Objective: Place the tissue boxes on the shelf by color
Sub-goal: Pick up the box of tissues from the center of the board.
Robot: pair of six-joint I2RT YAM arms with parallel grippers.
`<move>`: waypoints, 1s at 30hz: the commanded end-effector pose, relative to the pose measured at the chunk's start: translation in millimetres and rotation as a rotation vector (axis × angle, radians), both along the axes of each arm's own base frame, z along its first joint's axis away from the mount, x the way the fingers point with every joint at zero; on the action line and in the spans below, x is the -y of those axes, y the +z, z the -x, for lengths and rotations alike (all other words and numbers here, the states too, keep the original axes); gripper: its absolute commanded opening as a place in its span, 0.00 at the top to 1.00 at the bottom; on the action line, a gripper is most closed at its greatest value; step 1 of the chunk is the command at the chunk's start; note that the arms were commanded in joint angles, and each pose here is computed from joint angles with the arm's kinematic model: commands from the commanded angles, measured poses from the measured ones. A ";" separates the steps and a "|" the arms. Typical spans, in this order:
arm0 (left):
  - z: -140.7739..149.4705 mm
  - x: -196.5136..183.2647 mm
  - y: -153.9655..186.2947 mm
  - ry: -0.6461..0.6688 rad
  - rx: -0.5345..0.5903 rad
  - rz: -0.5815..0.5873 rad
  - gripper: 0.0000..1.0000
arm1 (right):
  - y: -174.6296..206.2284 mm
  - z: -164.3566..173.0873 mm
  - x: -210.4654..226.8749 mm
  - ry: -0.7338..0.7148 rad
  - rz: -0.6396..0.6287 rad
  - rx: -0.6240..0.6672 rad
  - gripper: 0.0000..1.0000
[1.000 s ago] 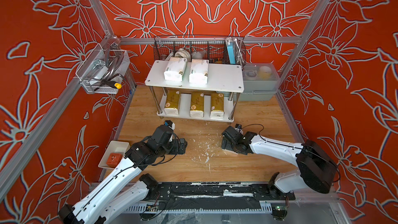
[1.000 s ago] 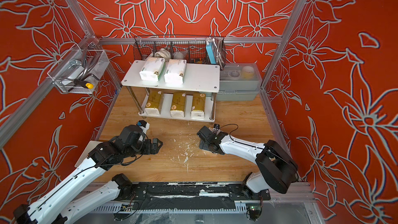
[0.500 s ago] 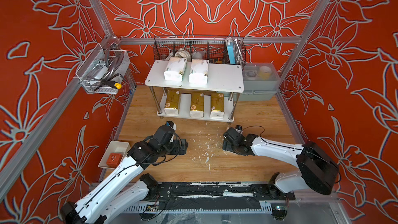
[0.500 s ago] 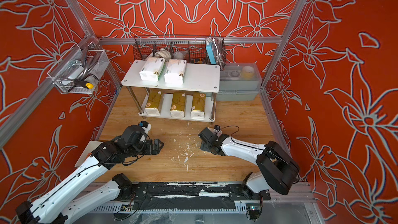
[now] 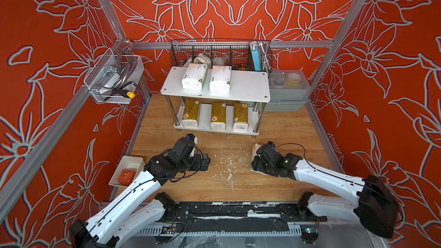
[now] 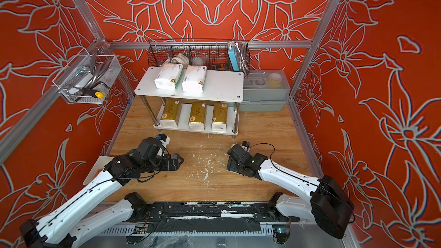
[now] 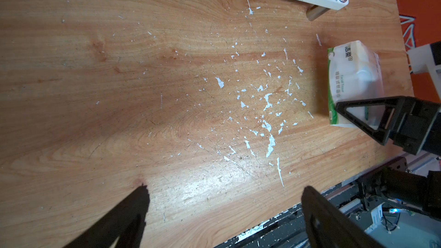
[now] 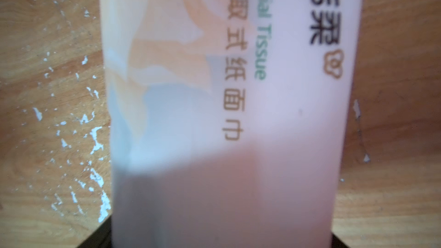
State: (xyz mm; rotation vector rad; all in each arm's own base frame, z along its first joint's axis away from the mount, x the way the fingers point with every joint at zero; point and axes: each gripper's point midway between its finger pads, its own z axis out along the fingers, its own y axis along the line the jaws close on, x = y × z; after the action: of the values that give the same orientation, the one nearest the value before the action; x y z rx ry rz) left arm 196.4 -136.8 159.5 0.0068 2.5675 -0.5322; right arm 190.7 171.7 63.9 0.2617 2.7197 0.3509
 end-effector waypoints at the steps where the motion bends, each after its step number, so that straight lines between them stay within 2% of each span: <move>1: 2.6 5.6 -4.0 -0.025 -0.015 0.014 0.01 | 5.2 16.0 3.0 0.060 0.002 -0.045 0.22; 15: 1.2 27.6 1.8 -0.056 -0.058 0.113 0.01 | 71.4 42.2 -24.8 0.263 -0.133 -0.021 0.24; 30: -12.3 38.8 21.8 -0.047 -0.038 0.154 0.01 | 163.0 39.3 -53.3 0.365 -0.233 0.104 0.25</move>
State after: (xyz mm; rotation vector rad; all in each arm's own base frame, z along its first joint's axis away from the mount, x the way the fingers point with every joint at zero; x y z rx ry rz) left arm 203.6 -169.4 167.3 -0.0008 2.5951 -0.7184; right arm 151.8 222.4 210.0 -0.1400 2.6430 0.7523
